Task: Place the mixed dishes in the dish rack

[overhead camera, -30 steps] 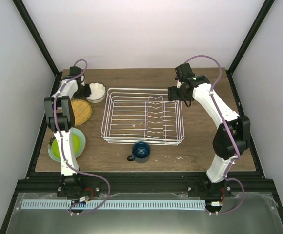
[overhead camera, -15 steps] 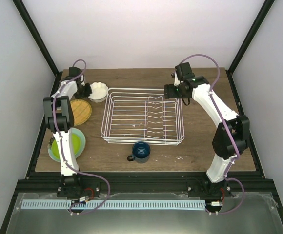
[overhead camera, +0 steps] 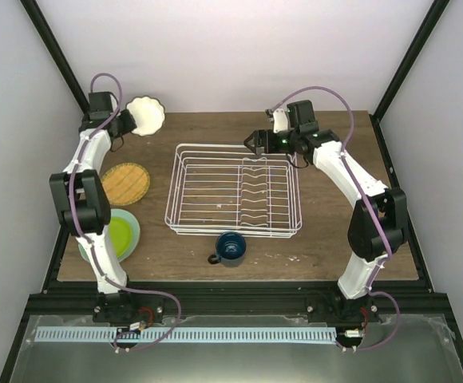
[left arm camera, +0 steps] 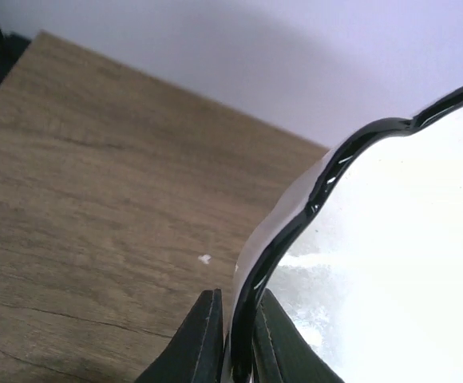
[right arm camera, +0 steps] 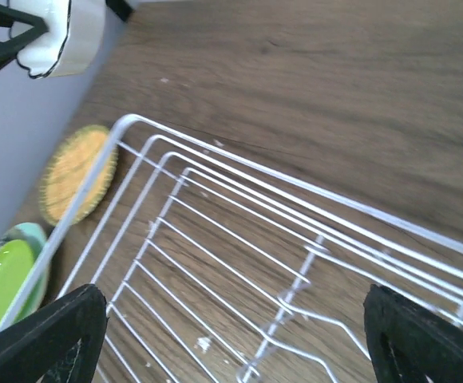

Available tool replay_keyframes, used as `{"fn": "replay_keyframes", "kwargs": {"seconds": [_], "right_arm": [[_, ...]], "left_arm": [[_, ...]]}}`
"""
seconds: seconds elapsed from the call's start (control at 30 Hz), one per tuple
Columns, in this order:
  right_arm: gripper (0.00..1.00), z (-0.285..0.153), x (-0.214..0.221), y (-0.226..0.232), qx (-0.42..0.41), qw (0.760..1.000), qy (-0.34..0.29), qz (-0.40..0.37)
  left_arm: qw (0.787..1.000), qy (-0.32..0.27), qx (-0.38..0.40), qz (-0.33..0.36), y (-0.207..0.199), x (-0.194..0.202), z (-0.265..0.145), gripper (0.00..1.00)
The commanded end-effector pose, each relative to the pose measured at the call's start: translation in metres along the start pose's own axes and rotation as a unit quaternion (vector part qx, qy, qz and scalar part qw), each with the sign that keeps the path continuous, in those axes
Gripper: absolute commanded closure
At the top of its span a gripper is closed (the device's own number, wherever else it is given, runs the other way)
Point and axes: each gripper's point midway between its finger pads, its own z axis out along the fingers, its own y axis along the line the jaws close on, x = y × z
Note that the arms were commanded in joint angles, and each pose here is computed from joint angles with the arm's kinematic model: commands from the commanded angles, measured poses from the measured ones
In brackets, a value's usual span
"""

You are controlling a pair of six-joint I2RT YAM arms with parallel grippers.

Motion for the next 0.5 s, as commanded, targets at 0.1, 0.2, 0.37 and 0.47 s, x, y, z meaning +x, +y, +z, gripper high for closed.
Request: {"fn": "replay_keyframes", "kwargs": {"seconds": [0.1, 0.2, 0.37, 0.47], "right_arm": [[0.09, -0.017, -0.026, 0.067, -0.148, 0.983, -0.058, -0.09], [0.08, -0.016, -0.026, 0.082, -0.195, 0.974, -0.058, -0.104], [0.08, 0.0, -0.024, 0.097, -0.242, 0.963, -0.044, -0.108], [0.07, 0.004, -0.021, 0.104, -0.272, 0.956, -0.041, -0.104]], "left_arm": [[0.989, -0.107, 0.104, 0.001, -0.058, -0.038, -0.083, 1.0], [0.985, -0.087, 0.144, 0.025, -0.091, -0.014, -0.097, 1.0], [0.977, -0.045, 0.203, 0.051, -0.142, 0.038, -0.111, 1.0], [0.973, -0.015, 0.223, 0.05, -0.159, 0.065, -0.115, 1.0]]}}
